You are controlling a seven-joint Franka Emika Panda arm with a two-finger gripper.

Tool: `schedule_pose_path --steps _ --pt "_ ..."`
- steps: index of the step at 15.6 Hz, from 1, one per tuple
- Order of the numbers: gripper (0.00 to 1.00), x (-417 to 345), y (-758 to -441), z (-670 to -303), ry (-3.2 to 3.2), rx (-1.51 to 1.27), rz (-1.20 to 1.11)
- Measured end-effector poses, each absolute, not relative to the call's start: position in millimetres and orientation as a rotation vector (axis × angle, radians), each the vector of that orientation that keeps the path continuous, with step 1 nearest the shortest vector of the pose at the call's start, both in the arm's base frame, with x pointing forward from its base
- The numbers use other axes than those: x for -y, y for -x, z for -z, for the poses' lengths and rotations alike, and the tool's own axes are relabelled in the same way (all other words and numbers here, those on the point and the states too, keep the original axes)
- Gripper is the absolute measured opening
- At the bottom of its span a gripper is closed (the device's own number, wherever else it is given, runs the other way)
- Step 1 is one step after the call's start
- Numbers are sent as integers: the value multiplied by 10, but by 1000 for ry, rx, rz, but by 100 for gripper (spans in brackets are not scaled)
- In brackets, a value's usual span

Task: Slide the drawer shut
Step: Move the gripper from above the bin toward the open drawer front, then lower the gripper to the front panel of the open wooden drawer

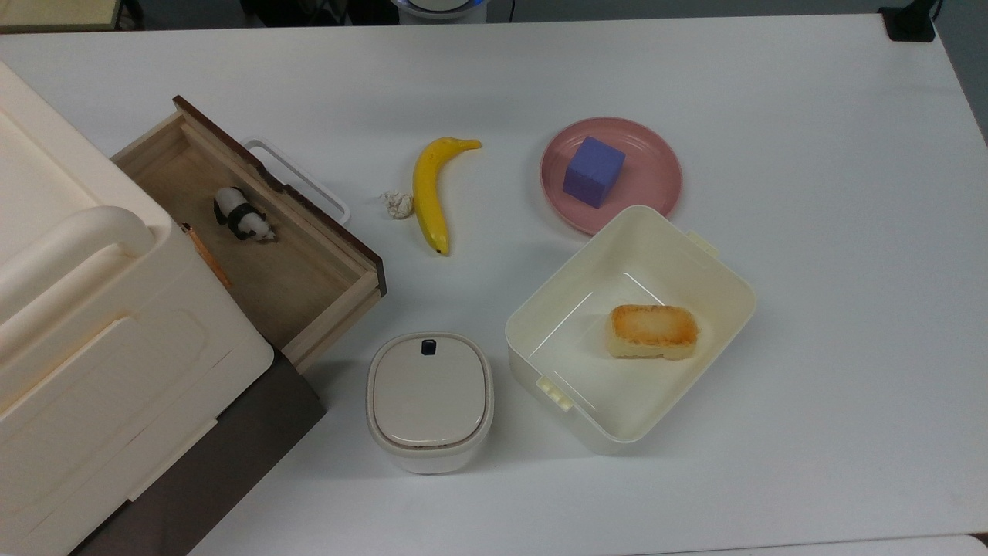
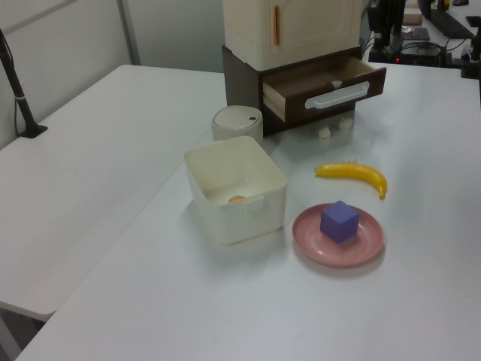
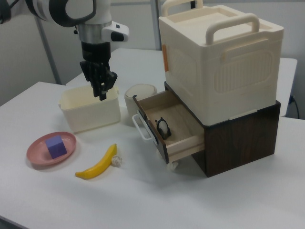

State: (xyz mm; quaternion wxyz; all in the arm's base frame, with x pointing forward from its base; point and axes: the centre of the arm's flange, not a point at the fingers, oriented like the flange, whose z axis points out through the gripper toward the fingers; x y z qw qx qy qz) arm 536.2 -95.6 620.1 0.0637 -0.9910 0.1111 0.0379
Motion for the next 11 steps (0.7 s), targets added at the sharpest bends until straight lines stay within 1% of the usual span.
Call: schedule_pose_path --steps 1,2,3,6,11 --pt "14 956 -5360 -6169 2981 -355 -126" --pt "3 955 -5357 -6123 2975 -368 -141" --pt "1 952 -5353 -6063 2969 -384 -161" --pt "1 913 -5344 -5849 2916 -495 -230" --pt "0 939 -5456 -5554 2820 -882 -171"
